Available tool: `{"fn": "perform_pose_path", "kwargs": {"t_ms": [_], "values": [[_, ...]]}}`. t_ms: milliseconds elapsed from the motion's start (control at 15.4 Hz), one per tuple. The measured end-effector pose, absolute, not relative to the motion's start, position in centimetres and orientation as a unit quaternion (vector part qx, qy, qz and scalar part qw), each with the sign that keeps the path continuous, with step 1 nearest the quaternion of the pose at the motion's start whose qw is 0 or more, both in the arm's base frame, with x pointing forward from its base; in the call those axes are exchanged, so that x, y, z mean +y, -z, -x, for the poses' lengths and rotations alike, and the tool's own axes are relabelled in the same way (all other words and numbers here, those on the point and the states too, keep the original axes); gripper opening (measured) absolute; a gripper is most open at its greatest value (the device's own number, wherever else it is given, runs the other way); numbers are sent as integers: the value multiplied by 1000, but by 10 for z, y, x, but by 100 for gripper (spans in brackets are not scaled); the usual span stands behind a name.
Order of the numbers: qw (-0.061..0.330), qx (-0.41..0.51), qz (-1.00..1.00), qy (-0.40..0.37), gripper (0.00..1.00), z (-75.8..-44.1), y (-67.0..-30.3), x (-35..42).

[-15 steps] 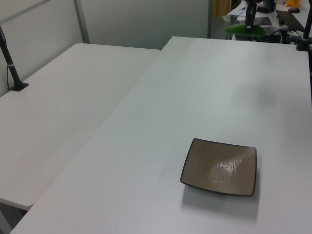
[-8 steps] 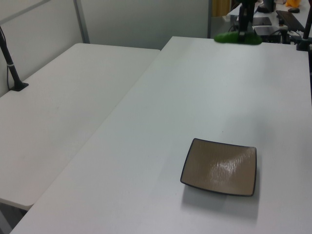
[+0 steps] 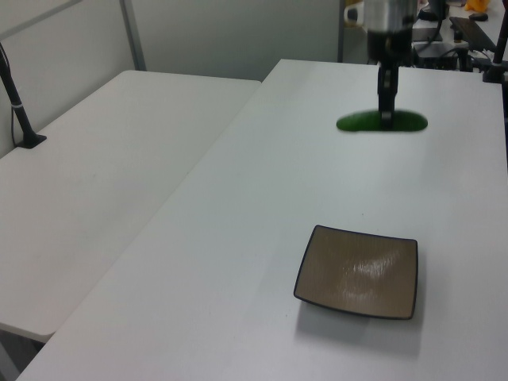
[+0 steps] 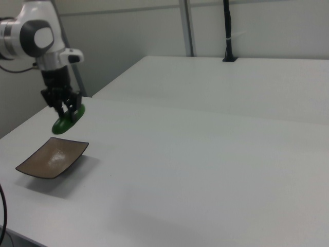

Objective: Cucumber placed on a ceramic plate
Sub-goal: 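Lift the cucumber and carry it over the brown square plate, then lower the cucumber onto the plate and open the gripper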

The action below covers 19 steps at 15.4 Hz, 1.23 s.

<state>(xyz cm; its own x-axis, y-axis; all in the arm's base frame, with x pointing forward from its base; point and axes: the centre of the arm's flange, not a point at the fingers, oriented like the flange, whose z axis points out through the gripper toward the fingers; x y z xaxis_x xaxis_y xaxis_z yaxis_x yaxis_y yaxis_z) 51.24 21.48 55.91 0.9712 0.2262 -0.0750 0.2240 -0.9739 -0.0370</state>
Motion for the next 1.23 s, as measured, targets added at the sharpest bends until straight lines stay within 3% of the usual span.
{"fn": "perform_pose_path", "kwargs": {"t_ms": [648, 1232], "values": [[16, -77, 996, -34, 45, -507, -411, 372], [11, -85, 996, -20, 45, -496, -356, 408]]}}
